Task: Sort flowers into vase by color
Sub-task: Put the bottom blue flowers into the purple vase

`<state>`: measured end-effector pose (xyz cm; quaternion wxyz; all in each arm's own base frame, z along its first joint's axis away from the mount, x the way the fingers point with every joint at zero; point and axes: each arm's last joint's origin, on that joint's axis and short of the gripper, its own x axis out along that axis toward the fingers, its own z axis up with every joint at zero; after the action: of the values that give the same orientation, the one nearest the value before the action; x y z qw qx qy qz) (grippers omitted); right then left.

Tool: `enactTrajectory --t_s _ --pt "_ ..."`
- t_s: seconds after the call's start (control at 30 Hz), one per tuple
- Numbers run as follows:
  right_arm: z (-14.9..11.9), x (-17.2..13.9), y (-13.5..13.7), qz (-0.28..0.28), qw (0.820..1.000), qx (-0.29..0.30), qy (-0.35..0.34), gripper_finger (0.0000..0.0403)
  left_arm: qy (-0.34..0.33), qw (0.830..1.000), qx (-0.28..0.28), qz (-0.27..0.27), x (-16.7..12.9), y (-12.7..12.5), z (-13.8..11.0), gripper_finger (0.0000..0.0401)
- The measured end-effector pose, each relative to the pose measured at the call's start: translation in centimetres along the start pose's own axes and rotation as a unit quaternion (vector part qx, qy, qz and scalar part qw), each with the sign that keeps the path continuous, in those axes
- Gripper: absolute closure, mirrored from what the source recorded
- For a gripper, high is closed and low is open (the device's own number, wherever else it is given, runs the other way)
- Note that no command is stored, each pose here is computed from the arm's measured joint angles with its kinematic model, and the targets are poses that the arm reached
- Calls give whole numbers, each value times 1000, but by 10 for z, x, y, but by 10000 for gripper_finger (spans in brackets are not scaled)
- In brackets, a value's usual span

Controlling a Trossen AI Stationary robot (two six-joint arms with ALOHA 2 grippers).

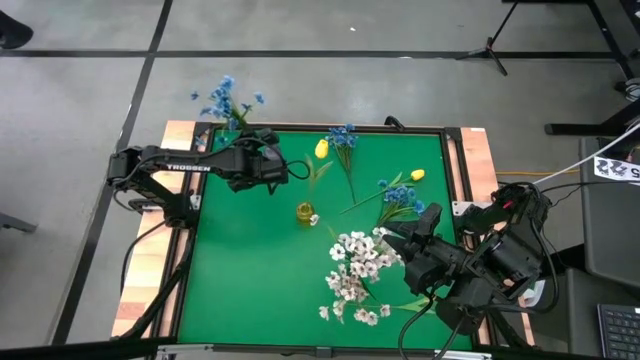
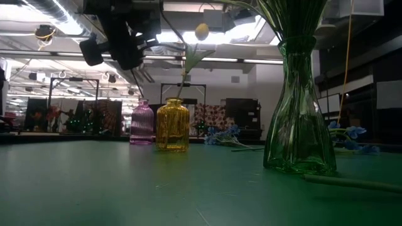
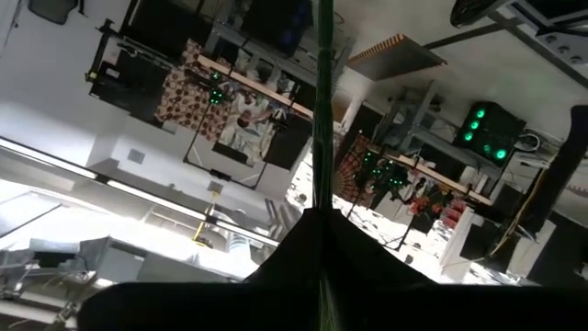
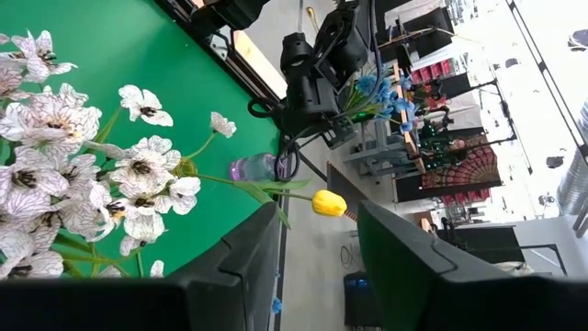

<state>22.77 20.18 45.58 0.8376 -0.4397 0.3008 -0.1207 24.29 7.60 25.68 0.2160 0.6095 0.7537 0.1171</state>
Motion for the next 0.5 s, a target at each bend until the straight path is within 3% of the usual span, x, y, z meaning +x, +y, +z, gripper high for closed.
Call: enactTrajectory --t_s 0.5 --pt "0 0 0 0 1000 0 0 251 -8 1000 24 -8 3 1 6 401"
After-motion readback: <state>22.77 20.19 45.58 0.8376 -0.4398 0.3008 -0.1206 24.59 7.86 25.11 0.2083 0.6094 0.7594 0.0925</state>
